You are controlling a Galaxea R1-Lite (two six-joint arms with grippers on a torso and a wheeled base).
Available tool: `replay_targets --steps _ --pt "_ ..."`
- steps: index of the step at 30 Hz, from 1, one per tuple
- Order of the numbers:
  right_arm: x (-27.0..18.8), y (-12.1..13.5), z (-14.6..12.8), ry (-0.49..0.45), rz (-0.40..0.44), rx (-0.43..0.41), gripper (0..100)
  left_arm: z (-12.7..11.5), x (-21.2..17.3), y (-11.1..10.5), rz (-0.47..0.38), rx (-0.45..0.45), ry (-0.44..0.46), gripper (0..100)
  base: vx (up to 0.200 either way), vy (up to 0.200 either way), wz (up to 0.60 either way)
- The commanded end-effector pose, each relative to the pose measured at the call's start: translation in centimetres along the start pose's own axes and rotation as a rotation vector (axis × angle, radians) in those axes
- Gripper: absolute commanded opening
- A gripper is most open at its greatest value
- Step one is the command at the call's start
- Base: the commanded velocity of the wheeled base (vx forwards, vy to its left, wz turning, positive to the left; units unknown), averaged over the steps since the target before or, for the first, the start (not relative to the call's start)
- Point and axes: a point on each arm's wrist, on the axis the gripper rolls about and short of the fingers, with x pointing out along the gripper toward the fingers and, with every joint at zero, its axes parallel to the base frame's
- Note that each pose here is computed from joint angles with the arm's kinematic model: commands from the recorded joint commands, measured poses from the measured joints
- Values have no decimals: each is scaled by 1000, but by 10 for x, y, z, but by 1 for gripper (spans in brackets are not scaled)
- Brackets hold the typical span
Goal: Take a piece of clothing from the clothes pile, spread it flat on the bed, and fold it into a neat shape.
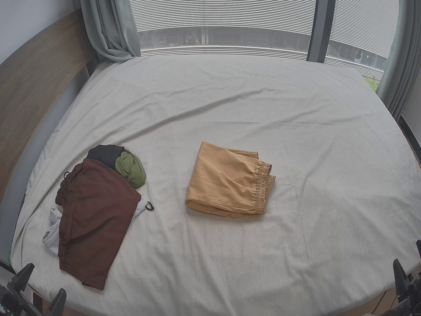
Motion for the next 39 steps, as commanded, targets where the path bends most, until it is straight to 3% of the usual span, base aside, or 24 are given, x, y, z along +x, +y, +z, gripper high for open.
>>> replay_targets --steps 1,6,10,17,39 --pt "1 -3 -12 82 -111 3 100 -1 0 0 2 -2 -1 100 0 0 0" --pt "1 -3 -12 77 -92 -8 100 -1 1 0 0 -6 1 100 0 0 0" --pt "-4 -3 -13 7 -19 -15 100 -1 1 0 0 -6 1 100 0 0 0" --pt "-4 -3 -13 6 -54 19 100 -1 1 0 0 -7 2 100 0 0 0" --pt "-4 -3 -13 9 -56 10 100 -1 1 0 0 -7 2 100 0 0 0"
